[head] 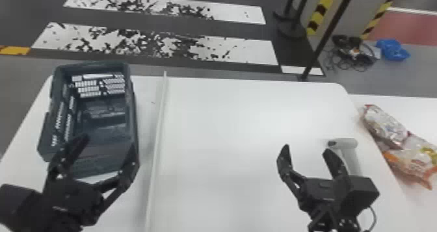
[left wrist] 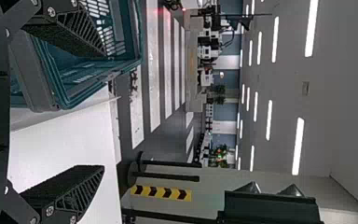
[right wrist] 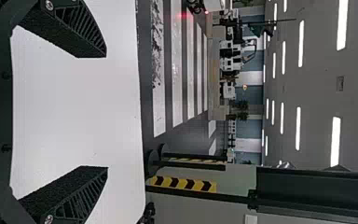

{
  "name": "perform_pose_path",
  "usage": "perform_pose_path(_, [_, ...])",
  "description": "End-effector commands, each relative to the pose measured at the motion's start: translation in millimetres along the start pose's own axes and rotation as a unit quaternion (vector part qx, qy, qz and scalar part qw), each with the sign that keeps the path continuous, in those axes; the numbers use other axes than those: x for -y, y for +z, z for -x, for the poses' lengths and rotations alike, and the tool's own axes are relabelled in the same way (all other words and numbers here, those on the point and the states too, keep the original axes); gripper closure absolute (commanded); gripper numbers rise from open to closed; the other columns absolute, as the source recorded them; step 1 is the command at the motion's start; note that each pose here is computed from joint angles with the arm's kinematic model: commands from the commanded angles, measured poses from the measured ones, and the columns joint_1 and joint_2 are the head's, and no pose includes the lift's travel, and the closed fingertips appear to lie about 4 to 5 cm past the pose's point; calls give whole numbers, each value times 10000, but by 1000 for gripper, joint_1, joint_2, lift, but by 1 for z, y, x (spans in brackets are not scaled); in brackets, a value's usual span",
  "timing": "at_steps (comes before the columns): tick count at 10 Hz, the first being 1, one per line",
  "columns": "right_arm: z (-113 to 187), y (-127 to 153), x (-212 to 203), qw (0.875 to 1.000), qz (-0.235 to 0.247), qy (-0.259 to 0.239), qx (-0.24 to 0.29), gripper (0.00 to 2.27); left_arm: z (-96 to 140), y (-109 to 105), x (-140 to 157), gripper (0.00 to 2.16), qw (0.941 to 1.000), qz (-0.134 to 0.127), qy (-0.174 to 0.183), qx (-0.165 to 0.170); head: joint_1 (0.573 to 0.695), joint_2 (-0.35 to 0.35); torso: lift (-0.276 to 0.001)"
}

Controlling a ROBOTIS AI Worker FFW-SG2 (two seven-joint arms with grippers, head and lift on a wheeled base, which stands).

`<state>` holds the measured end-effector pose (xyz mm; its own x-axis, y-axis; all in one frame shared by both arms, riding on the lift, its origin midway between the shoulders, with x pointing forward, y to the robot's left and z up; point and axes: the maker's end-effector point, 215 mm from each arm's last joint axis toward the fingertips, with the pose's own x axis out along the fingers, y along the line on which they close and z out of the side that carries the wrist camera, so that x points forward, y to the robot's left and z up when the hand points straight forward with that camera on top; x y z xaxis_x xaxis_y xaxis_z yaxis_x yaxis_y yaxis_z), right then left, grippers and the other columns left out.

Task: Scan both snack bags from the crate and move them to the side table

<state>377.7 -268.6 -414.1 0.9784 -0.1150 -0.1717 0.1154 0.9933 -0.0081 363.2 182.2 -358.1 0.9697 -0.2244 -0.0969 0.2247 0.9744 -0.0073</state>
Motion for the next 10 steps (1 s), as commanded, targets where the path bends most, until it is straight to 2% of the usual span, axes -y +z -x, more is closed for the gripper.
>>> perform_pose_path(1, [0, 0, 0, 10000, -7, -1, -2, 70, 0, -1, 0, 147, 10000, 3, 0, -14, 695, -134, -75])
perform_pose_path(10, [-1, -3, 4, 10000, -3, -27, -38, 76, 0, -4, -1, 147, 10000, 4, 6, -37, 695, -137, -75])
